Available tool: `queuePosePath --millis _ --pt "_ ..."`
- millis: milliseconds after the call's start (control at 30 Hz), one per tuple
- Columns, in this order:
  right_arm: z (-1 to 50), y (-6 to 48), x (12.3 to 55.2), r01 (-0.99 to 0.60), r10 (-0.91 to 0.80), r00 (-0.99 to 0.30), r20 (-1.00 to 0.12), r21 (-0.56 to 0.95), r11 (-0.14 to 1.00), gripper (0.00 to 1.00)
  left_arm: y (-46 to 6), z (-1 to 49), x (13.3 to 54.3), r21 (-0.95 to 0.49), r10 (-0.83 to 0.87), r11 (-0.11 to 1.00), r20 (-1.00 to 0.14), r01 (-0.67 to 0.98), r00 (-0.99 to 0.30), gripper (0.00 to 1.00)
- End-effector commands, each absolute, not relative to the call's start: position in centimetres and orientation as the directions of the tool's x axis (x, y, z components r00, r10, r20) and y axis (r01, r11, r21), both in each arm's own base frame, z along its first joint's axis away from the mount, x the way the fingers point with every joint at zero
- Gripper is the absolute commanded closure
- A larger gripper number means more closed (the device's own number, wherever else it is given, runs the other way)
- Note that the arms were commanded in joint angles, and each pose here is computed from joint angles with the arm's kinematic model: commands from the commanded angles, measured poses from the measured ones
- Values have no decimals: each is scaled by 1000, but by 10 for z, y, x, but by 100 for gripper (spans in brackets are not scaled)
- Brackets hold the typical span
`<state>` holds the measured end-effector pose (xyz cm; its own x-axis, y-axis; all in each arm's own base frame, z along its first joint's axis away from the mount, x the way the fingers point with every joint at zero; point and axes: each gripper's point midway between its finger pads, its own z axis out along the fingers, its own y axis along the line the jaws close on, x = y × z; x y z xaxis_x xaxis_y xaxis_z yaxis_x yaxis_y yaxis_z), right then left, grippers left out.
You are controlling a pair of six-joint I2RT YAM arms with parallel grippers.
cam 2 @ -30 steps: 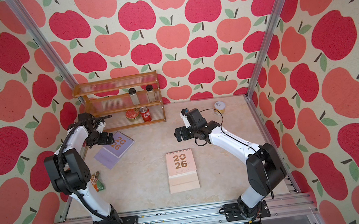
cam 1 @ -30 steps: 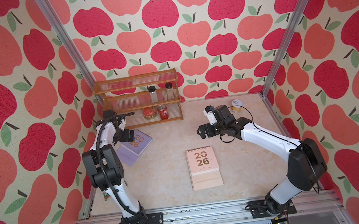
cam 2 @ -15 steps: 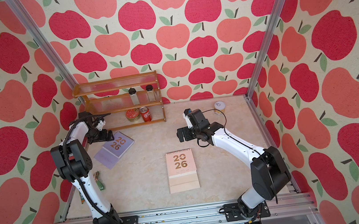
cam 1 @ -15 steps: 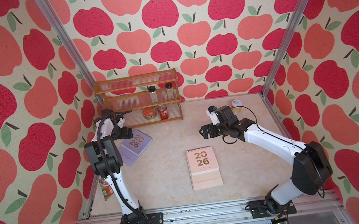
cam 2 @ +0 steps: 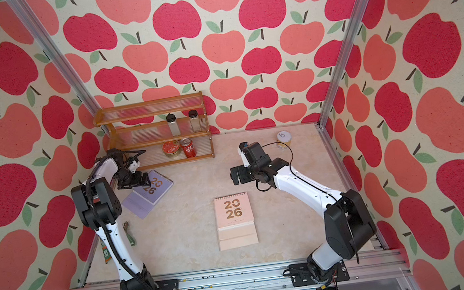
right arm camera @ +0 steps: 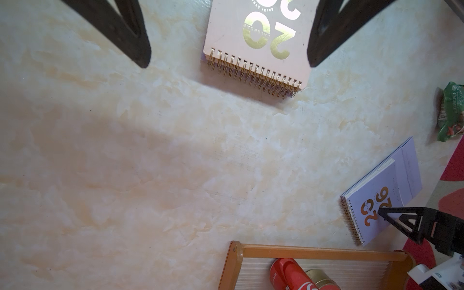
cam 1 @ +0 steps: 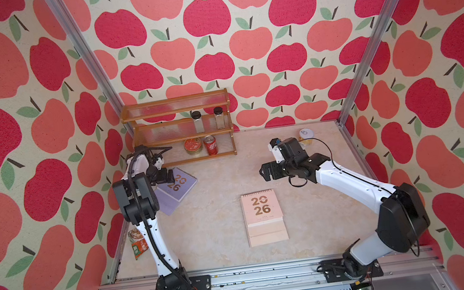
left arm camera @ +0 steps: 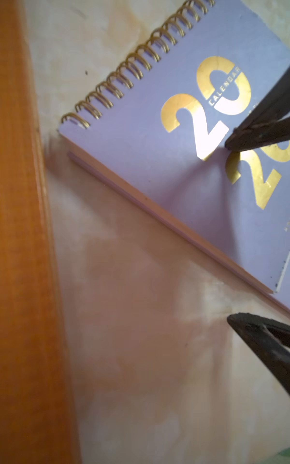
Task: Stack the calendars
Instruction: Move the calendar to the center of the board.
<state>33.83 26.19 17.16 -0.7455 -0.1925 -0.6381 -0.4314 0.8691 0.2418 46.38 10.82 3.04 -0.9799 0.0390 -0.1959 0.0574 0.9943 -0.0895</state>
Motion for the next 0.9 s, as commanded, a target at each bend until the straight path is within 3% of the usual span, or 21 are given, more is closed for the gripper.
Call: queuePosePath --millis 0,500,867 --pt "174 254 337 -407 -181 -756 -630 234 883 1 100 23 457 -131 25 990 -146 44 -989 2" --pt "173 281 342 -463 -198 -748 -633 285 839 1 53 31 419 -231 25 972 -51 36 -998 3" --pt "189 366 335 -590 -226 -728 -648 423 688 1 5 60 402 -310 -13 951 -71 10 -997 5"
